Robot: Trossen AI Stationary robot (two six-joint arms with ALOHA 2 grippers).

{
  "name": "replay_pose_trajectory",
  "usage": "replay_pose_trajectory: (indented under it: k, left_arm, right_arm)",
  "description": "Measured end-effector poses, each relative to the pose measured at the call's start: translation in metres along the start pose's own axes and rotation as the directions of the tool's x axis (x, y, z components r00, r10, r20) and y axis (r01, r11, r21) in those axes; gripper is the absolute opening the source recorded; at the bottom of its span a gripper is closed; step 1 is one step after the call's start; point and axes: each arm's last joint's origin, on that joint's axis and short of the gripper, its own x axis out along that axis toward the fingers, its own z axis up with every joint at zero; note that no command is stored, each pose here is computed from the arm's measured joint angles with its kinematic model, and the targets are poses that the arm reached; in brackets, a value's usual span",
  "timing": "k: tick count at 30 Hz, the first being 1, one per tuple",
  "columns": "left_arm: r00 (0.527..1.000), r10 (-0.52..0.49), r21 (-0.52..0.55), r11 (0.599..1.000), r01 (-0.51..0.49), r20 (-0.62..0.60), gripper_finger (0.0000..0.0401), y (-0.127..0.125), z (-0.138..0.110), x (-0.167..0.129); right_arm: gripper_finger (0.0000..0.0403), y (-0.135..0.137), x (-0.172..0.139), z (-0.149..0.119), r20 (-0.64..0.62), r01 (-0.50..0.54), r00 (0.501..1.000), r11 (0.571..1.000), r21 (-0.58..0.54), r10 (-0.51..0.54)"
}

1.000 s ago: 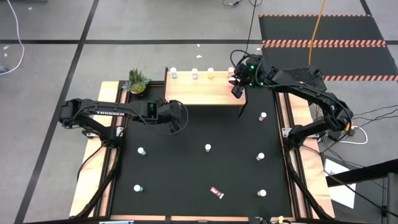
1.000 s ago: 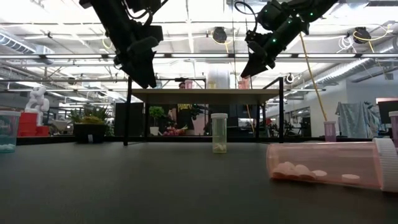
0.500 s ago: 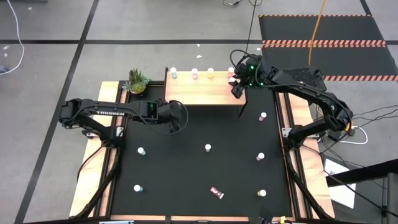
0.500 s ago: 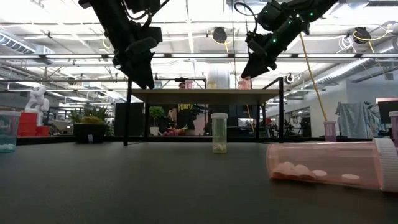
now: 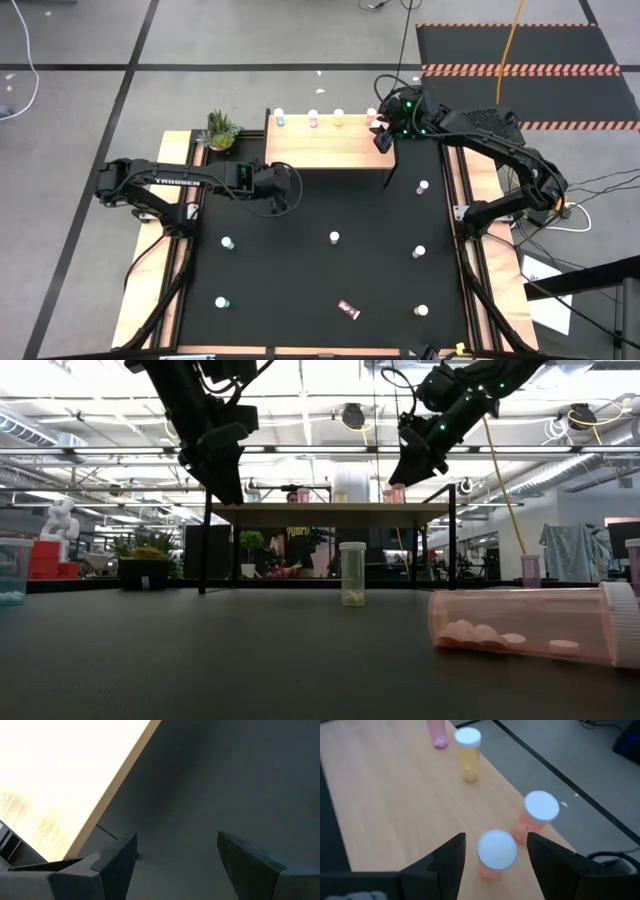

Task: Pick and place medicine bottles onto shelf by color
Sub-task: Put the top yellow pill bottle aligned with the other yellow pill bottle on the shelf

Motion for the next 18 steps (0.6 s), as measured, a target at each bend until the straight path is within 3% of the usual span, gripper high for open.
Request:
replay_pose_trajectory:
  k: [6, 13, 18]
  left_arm:
    - [1.000, 0.000, 0.002, 1.000, 0.000, 0.000, 0.0273, 0.000, 0.000, 0.000]
    - [1.000, 0.000, 0.006, 1.000, 0.000, 0.000, 0.0273, 0.000, 0.000, 0.000]
    - [1.000, 0.000, 0.006, 1.000, 0.000, 0.000, 0.0273, 0.000, 0.000, 0.000]
  right_arm:
    - [0.0205, -0.004, -0.001, 0.002, 0.038, -0.106, 0.994, 0.994, 0.012, 0.106]
    - [0.0204, -0.007, -0.002, 0.004, 0.067, -0.090, 0.994, 0.996, 0.003, 0.090]
    - [0.0204, -0.007, -0.008, 0.014, 0.163, -0.075, 0.983, 0.997, -0.031, 0.079]
